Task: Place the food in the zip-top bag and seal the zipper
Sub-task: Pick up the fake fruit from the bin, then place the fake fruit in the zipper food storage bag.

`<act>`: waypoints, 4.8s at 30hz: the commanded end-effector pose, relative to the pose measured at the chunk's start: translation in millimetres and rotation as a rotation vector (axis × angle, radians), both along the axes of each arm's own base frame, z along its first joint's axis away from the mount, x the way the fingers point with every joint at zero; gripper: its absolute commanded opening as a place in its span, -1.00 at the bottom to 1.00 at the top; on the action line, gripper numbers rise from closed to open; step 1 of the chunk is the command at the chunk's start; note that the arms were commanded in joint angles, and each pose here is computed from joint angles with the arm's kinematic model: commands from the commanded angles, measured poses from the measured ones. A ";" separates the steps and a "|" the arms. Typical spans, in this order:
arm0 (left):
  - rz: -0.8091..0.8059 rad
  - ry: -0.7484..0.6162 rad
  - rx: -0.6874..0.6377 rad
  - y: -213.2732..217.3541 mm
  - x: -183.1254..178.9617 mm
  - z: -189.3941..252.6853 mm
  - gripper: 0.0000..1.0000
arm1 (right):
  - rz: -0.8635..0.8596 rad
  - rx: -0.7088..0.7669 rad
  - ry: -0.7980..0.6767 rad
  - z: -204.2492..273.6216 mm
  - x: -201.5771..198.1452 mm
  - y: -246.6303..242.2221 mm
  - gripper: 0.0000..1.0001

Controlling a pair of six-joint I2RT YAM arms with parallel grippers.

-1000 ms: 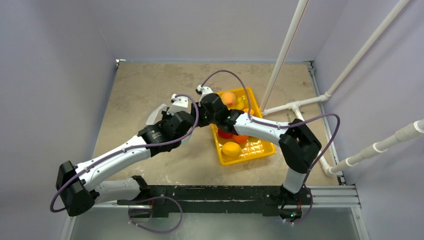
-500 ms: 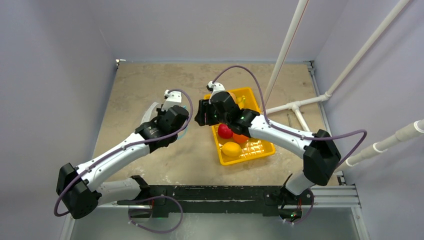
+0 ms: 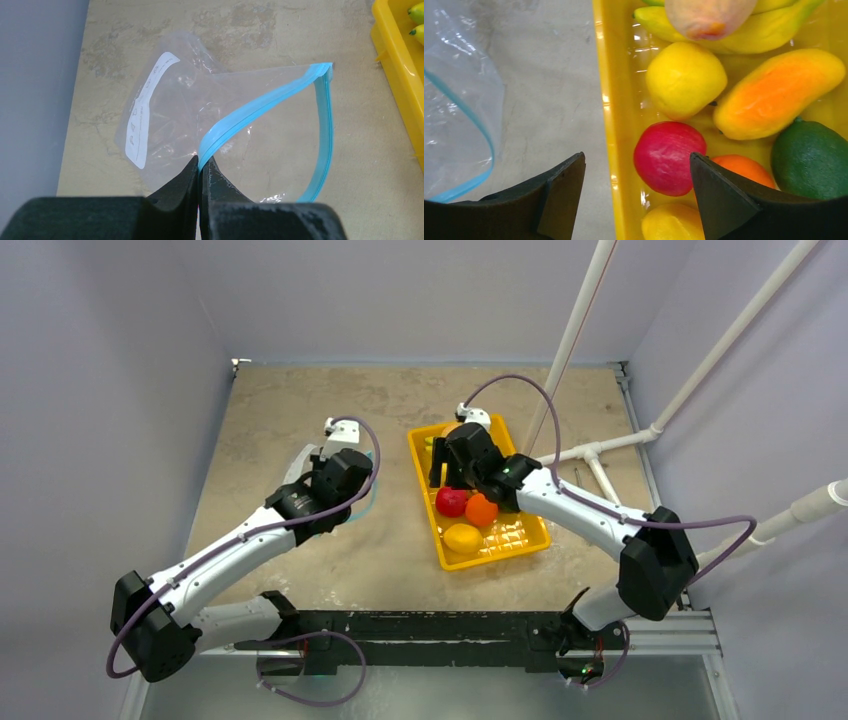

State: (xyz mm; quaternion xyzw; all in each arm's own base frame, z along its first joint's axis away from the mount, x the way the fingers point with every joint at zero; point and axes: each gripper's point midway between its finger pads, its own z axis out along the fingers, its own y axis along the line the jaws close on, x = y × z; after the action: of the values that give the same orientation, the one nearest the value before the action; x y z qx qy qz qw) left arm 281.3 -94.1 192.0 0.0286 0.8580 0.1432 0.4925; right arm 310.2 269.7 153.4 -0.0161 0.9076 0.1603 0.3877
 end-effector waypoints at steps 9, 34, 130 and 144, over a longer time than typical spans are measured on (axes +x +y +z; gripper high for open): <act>-0.008 -0.031 -0.038 0.4 2.0 6.2 -1.00 | -0.106 -0.042 0.066 -30.1 -0.4 -17.7 0.74; -0.011 -0.022 -0.034 1.1 2.9 3.8 -1.00 | -0.133 -0.086 0.116 -79.0 0.7 -18.7 0.14; -0.048 -0.043 -0.104 -2.0 4.5 13.1 -1.00 | 0.137 0.192 -0.137 41.2 4.8 85.5 0.98; -0.054 -0.034 -0.098 -3.8 5.6 10.6 -1.00 | -0.128 -0.074 -0.198 31.6 76.4 -4.6 0.98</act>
State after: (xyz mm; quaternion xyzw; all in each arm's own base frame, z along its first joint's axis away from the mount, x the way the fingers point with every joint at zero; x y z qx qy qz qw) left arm 283.1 -97.5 197.9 0.0304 0.8603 0.0930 0.5004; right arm 364.8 283.7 163.9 -0.0056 0.8817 0.1556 0.4454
